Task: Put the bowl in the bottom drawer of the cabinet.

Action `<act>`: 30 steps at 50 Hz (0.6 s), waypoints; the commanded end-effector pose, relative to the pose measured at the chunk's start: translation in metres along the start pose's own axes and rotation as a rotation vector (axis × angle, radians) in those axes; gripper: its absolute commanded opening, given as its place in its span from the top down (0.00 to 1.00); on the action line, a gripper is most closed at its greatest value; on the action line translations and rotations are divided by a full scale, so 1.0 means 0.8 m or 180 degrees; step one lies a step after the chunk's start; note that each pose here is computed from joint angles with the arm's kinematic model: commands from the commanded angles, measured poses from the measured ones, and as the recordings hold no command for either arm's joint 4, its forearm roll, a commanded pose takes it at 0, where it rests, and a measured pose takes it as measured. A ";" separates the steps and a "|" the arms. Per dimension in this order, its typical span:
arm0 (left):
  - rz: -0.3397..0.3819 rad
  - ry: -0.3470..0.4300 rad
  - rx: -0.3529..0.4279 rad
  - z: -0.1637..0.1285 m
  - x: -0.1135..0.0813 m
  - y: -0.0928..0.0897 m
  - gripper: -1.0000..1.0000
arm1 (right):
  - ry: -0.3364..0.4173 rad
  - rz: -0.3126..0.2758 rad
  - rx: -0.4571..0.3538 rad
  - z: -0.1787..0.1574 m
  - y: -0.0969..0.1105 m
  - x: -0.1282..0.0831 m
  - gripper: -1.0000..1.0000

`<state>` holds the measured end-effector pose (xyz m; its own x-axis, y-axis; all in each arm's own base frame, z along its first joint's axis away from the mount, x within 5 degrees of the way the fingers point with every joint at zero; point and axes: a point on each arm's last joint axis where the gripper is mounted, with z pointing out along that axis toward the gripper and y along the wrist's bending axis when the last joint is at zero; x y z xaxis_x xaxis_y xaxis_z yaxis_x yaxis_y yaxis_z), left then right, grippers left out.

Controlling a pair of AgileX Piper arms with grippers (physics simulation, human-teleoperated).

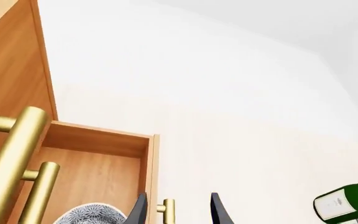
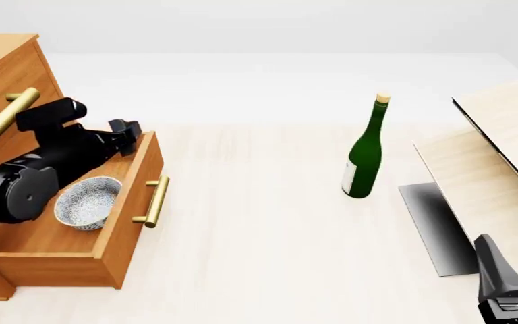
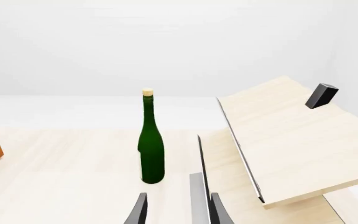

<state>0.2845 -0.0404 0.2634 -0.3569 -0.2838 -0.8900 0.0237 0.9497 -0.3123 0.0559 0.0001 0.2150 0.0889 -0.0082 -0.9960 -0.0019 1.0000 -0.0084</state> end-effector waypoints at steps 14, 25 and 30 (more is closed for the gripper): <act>0.0598 -0.0500 0.0468 -0.034 -0.034 -0.050 0.00 | 0.0001 0.0000 -0.0001 0.000 0.000 0.000 0.00; 0.0639 -0.1115 0.0752 -0.100 -0.020 -0.049 0.00 | 0.0000 0.0000 0.0000 0.000 0.000 0.000 0.00; 0.0689 -0.1182 0.0933 -0.119 -0.022 -0.062 0.00 | 0.0000 -0.0001 0.0000 0.000 0.000 0.000 0.00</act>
<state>0.2313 -0.0649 0.3143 -0.0614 -0.1616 -0.9849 0.2635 0.9492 -0.1721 0.0559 0.0002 0.2150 0.0889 -0.0082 -0.9960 -0.0019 1.0000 -0.0084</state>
